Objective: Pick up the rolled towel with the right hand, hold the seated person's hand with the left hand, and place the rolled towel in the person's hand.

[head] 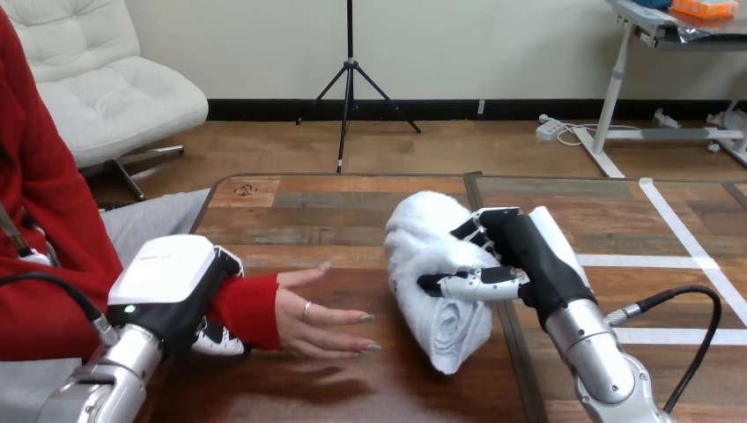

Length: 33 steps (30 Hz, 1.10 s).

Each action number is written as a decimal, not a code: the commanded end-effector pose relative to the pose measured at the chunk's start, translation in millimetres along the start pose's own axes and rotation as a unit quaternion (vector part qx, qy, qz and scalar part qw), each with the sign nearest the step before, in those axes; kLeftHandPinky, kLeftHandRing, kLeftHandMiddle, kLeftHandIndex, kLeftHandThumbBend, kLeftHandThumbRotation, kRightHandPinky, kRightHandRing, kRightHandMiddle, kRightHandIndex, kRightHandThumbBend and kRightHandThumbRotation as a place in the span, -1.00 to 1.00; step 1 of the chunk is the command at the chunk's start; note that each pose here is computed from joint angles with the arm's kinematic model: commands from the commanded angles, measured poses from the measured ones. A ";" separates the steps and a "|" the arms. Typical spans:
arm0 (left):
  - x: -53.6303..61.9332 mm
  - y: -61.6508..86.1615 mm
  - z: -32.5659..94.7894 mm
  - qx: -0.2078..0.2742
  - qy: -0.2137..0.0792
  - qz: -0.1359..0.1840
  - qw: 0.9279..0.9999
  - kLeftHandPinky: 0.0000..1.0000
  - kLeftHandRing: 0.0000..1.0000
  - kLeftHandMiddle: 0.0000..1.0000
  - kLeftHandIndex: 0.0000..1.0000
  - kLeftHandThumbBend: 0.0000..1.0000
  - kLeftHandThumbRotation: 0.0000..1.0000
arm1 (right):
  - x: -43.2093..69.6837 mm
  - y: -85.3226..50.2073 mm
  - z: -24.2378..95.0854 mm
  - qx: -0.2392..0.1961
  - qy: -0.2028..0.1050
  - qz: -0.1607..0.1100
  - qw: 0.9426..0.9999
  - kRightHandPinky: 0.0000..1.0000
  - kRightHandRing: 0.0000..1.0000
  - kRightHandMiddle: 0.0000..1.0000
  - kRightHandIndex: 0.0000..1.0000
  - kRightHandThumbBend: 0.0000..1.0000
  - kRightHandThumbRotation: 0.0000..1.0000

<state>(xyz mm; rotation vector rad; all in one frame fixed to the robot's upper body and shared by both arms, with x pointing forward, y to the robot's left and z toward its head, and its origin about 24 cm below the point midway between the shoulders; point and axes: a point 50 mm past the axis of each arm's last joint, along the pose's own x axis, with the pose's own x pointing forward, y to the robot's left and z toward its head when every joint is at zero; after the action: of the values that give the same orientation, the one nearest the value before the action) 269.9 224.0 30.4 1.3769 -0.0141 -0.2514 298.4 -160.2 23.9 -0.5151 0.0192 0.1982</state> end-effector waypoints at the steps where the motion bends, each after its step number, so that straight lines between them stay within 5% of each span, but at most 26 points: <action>1: 45.8 98.4 55.1 -0.012 -0.119 0.187 0.975 -0.51 -0.42 -0.29 -0.26 0.47 -1.00 | 14.6 -15.5 75.8 0.013 -0.156 -0.037 0.987 -0.50 -0.39 -0.28 -0.16 0.45 -1.00; 33: 58.3 101.5 67.6 -0.027 -0.131 0.190 0.973 -0.56 -0.43 -0.30 -0.28 0.45 -1.00 | 6.2 -4.8 92.1 0.022 -0.196 -0.011 0.980 -0.50 -0.39 -0.29 -0.16 0.42 -1.00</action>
<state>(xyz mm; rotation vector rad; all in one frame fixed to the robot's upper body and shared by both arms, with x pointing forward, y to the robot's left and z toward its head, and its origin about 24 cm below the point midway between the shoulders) 283.7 215.2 31.6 1.3398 -0.0216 -0.2373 291.0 -140.0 30.7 -0.4883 -0.0330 0.2754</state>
